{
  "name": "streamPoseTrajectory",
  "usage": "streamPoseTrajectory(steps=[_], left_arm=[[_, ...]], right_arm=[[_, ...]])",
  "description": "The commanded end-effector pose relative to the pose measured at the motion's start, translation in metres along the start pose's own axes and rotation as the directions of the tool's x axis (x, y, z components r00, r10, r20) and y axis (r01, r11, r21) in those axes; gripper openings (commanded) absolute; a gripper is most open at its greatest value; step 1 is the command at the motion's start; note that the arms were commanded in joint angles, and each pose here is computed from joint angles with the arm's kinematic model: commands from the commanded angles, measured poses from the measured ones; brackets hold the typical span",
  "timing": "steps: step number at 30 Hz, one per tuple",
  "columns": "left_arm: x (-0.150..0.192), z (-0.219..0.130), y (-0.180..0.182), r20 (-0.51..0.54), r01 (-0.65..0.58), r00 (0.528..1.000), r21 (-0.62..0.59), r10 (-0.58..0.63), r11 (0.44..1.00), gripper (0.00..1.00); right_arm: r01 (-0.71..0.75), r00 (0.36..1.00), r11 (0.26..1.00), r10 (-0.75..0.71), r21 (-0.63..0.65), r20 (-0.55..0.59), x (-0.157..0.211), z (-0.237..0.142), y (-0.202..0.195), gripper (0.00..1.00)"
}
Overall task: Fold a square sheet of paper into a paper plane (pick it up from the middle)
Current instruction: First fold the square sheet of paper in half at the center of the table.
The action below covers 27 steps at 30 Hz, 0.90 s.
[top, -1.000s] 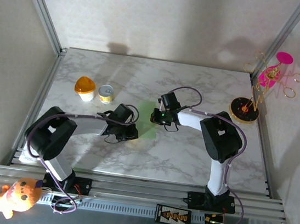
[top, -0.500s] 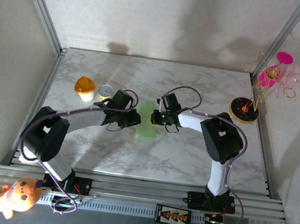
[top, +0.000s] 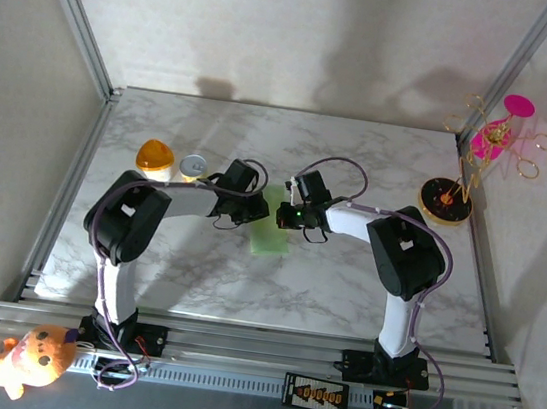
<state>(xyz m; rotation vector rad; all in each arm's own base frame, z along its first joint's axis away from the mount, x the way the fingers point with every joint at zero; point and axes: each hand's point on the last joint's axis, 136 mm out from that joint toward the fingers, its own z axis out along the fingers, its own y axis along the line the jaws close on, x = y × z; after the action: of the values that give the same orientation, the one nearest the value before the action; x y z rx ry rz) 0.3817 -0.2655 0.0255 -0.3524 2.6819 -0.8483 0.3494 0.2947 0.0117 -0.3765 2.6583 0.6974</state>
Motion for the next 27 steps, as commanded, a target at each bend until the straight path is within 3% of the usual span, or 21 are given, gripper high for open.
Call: streamPoseTrajectory(steps=[1,9,14,22,27], left_arm=[[-0.02,0.003,0.009,0.053,0.016,0.998,-0.022,-0.015,1.0,0.14],[-0.018,0.01,0.046,0.033,0.044,0.999,-0.105,-0.041,0.993,0.14],[-0.032,-0.004,0.056,0.069,0.058,0.996,-0.114,-0.05,0.992,0.14],[-0.071,-0.023,0.042,0.128,0.031,0.992,-0.092,-0.019,0.995,0.15],[-0.066,-0.031,0.002,0.113,-0.001,0.994,0.049,-0.005,0.999,0.15]], right_arm=[[-0.033,0.925,0.96,0.134,0.278,-0.355,0.117,0.009,-0.077,0.04],[-0.011,0.917,0.948,0.136,0.317,-0.376,0.126,0.008,-0.087,0.04],[0.001,0.916,0.942,0.133,0.334,-0.378,0.127,0.006,-0.091,0.04],[0.007,0.912,0.937,0.138,0.35,-0.387,0.127,0.005,-0.096,0.04],[0.004,0.913,0.937,0.138,0.348,-0.383,0.124,0.005,-0.094,0.03]])
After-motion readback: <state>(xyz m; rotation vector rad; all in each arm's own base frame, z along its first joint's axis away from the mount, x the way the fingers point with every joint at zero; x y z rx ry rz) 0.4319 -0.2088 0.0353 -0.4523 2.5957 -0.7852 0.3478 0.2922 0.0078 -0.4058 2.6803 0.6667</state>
